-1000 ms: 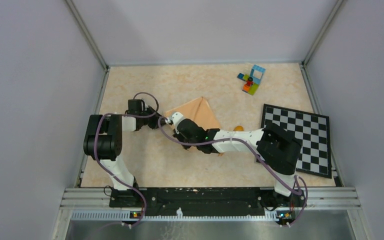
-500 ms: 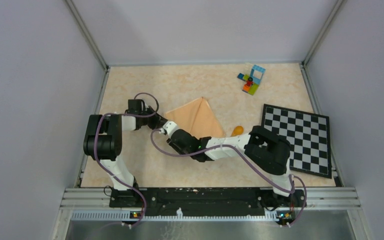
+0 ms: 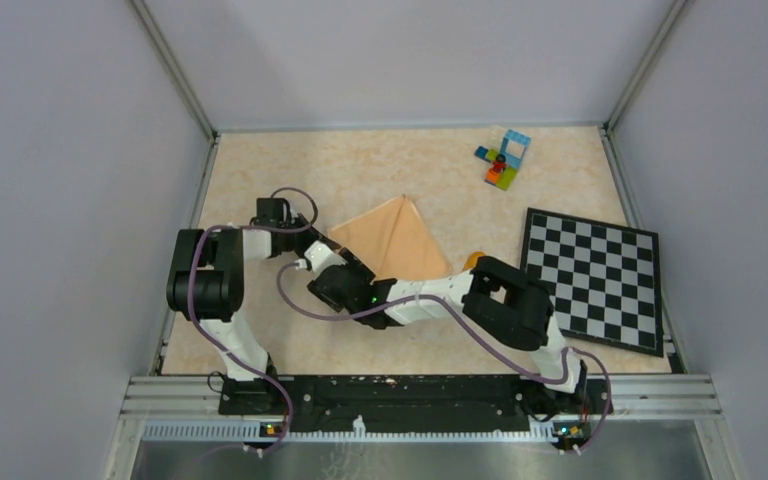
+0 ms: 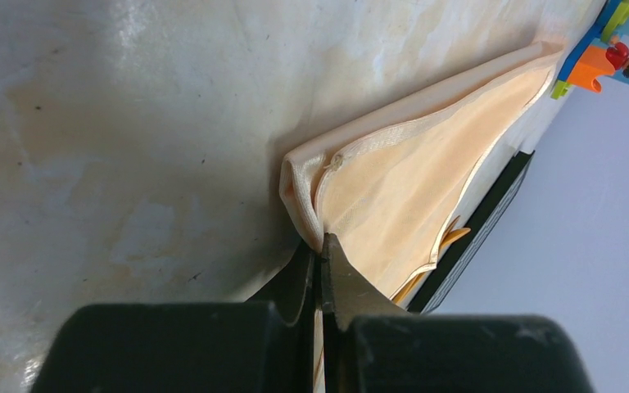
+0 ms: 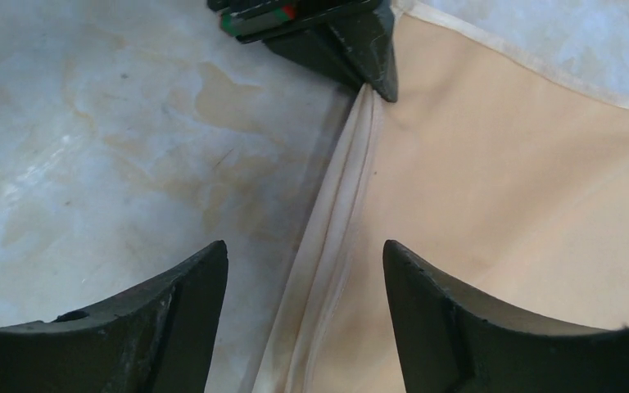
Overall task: Fold the napkin into a case and place the utensils inside
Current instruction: Pick up the upper triangle-folded napkin from the center of the board.
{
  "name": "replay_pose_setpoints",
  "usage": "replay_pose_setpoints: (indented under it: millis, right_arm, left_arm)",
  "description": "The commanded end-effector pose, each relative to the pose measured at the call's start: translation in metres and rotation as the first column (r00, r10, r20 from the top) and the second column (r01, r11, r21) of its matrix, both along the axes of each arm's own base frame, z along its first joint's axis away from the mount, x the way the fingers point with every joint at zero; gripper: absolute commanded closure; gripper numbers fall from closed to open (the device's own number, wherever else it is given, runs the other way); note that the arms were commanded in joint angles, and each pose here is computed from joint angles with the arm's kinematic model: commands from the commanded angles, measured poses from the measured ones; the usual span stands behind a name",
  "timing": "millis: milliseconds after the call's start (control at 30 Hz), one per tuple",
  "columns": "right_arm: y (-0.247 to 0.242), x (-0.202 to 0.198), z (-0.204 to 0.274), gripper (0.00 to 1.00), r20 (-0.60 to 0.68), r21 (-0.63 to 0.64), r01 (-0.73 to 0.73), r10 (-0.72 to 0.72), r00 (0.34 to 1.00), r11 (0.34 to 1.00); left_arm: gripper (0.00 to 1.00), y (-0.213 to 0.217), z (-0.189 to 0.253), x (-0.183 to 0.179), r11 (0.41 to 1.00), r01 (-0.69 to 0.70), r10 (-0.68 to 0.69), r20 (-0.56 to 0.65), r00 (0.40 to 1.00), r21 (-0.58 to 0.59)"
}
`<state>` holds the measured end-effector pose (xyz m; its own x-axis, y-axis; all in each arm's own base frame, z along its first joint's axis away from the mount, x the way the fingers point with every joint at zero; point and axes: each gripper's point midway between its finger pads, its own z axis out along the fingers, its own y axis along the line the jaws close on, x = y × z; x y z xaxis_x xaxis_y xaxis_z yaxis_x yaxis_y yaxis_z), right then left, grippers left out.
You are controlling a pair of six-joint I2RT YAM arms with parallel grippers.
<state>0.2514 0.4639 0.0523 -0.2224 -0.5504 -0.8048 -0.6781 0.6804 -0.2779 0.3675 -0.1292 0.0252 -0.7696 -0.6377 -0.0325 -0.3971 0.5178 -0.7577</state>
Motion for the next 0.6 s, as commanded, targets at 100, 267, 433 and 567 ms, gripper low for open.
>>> replay_pose_setpoints:
  millis: [100,267,433,567]
  right_arm:
    - [-0.011,0.02,0.005,0.39,0.118,-0.04,0.185,-0.179,0.977,0.982]
    - [-0.011,0.019,-0.004,0.46,0.138,-0.085,0.206,-0.193,0.971,0.975]
    - [-0.017,0.001,-0.011,0.61,0.124,-0.123,0.191,-0.176,0.977,0.974]
    - [-0.023,-0.011,-0.012,0.64,0.097,-0.118,0.195,-0.184,0.978,0.974]
  left_arm:
    - [1.0,0.006,0.0,-0.004,0.999,-0.04,0.043,-0.084,0.996,0.029]
    - [1.0,0.007,0.001,-0.001,0.998,-0.048,0.052,-0.096,0.994,0.036]
    - [1.0,0.009,0.001,0.0,0.998,-0.049,0.054,-0.099,0.994,0.049]
    - [1.0,0.01,-0.001,0.001,0.997,-0.052,0.057,-0.104,0.993,0.058]
